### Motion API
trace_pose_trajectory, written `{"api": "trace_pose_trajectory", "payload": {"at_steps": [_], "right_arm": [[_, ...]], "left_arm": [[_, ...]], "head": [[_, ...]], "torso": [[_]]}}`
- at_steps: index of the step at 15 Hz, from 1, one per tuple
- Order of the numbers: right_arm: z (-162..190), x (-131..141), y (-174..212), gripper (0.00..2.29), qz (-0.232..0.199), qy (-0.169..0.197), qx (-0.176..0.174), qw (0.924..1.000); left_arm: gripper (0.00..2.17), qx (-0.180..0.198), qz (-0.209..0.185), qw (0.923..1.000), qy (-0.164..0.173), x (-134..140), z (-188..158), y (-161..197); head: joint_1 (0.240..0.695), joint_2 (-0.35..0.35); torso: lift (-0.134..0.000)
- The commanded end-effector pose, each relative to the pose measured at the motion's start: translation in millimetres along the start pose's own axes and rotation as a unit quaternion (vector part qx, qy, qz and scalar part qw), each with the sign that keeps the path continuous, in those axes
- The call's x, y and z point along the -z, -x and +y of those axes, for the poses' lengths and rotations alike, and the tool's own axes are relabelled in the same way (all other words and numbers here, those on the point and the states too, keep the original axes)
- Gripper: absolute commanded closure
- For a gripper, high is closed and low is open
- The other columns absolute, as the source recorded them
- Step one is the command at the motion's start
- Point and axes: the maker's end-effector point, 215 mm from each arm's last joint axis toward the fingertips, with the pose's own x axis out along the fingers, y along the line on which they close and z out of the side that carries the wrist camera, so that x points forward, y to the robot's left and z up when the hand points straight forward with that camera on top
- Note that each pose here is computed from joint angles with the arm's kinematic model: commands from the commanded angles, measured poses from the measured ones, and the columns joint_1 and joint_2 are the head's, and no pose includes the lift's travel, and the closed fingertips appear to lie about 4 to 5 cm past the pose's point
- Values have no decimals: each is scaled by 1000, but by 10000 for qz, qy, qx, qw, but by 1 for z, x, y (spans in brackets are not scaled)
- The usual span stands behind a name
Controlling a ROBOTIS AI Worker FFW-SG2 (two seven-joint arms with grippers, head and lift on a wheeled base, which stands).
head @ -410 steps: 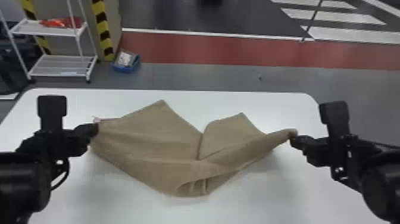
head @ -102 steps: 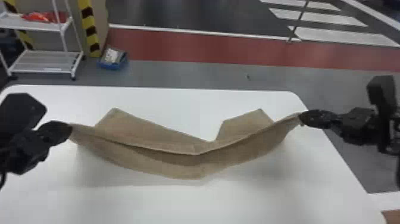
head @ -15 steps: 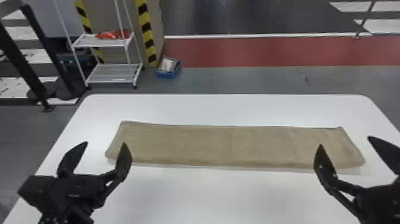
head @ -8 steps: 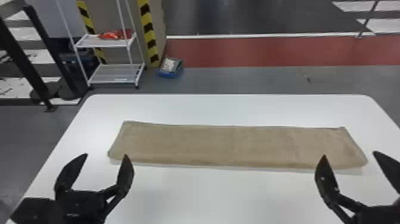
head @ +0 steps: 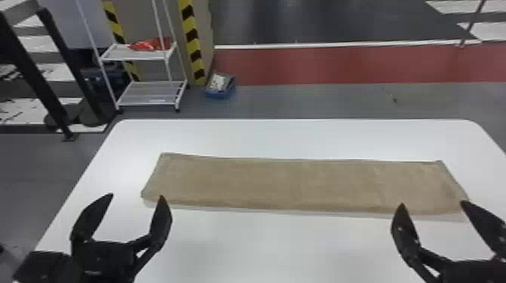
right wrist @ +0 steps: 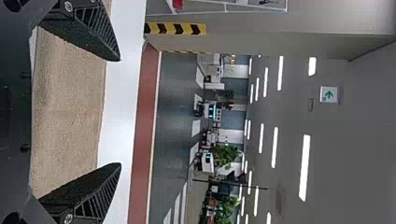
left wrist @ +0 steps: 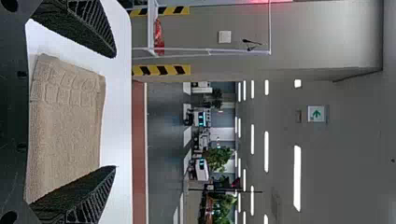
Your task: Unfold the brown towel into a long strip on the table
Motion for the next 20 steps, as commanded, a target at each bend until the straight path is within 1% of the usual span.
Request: {"api": "trace_pose_trajectory", "payload": {"at_steps": [1,7,12,20], "right_arm": [[2,4,0,80,71,-25,-5,10000],[9,9,-4,83,143,-44,-61,9999],[10,19,-10,83,334,-51,-73,9994],[14,18,-12,83,315,-73,-110,9994]], "left_arm": [[16,29,6,10000,-45,1,1,-1],[16,40,48,9999,-82,4,2,-1],[16,47,76,9999,-92,5,4,1],[16,18,82,10000,-1,5,7,1]], "head": [[695,83],[695,94],[695,101],[695,111]], "torso": [[-123],[-123],[-123],[-123]]}}
